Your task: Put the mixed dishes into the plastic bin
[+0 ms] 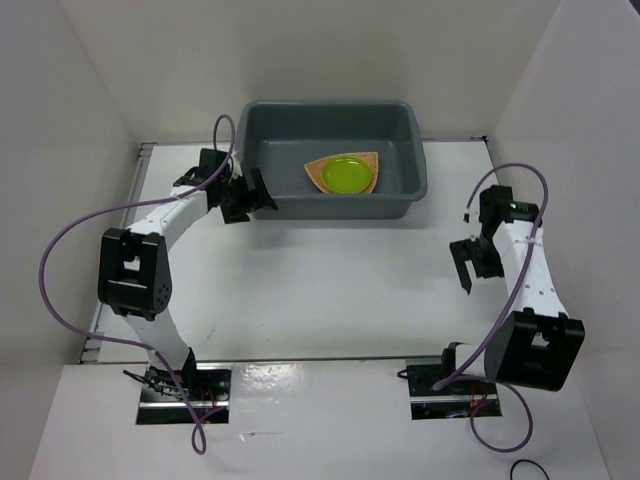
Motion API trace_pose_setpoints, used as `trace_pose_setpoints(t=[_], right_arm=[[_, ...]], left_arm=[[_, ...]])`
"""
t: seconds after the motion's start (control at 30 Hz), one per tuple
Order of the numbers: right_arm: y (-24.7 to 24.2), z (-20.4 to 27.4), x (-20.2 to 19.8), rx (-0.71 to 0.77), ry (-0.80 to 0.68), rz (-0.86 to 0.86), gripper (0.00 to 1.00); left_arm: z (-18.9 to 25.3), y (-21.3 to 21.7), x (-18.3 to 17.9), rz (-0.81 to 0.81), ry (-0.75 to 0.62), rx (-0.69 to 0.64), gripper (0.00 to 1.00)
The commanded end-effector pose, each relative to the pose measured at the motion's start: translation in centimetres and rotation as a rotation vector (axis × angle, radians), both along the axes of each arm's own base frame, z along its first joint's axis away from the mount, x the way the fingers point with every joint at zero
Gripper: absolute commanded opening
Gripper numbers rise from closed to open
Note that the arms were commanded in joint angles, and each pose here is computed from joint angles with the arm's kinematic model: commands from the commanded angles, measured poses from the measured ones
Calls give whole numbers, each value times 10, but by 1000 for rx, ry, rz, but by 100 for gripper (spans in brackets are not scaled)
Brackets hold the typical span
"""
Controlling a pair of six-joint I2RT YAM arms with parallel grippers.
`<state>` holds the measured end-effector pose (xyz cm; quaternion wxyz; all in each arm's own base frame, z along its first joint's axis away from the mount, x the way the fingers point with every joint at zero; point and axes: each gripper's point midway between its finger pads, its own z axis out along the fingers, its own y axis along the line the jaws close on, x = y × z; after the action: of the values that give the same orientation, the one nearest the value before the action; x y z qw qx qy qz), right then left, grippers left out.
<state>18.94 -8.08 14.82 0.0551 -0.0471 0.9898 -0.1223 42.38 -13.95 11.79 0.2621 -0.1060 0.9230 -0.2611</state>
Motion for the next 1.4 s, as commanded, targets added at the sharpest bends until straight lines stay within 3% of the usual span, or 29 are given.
trace_pose_setpoints(t=[0.0, 0.43, 0.73, 1.0, 1.13, 1.33, 1.37], right_arm=[[-9, -3, -17, 8, -23, -16, 98], [-37, -34, -43, 18, 136, -153, 98], [-79, -49, -54, -85, 161, -143, 98], [-90, -76, -69, -83, 233, -132, 98], [-87, -94, -67, -51, 252, -126, 88], [-85, -104, -66, -38, 250, -125, 43], [-85, -104, -66, -38, 250, -125, 28]], left_arm=[[39, 7, 22, 0, -129, -5, 100], [40, 9, 1, -20, -82, 6, 100], [47, 9, 2, -26, -104, 9, 100], [47, 19, 3, 0, -104, 17, 100], [47, 19, 3, 0, -104, 17, 100], [47, 23, 2, 9, -104, 18, 100], [43, 23, 0, 9, -95, 19, 100]])
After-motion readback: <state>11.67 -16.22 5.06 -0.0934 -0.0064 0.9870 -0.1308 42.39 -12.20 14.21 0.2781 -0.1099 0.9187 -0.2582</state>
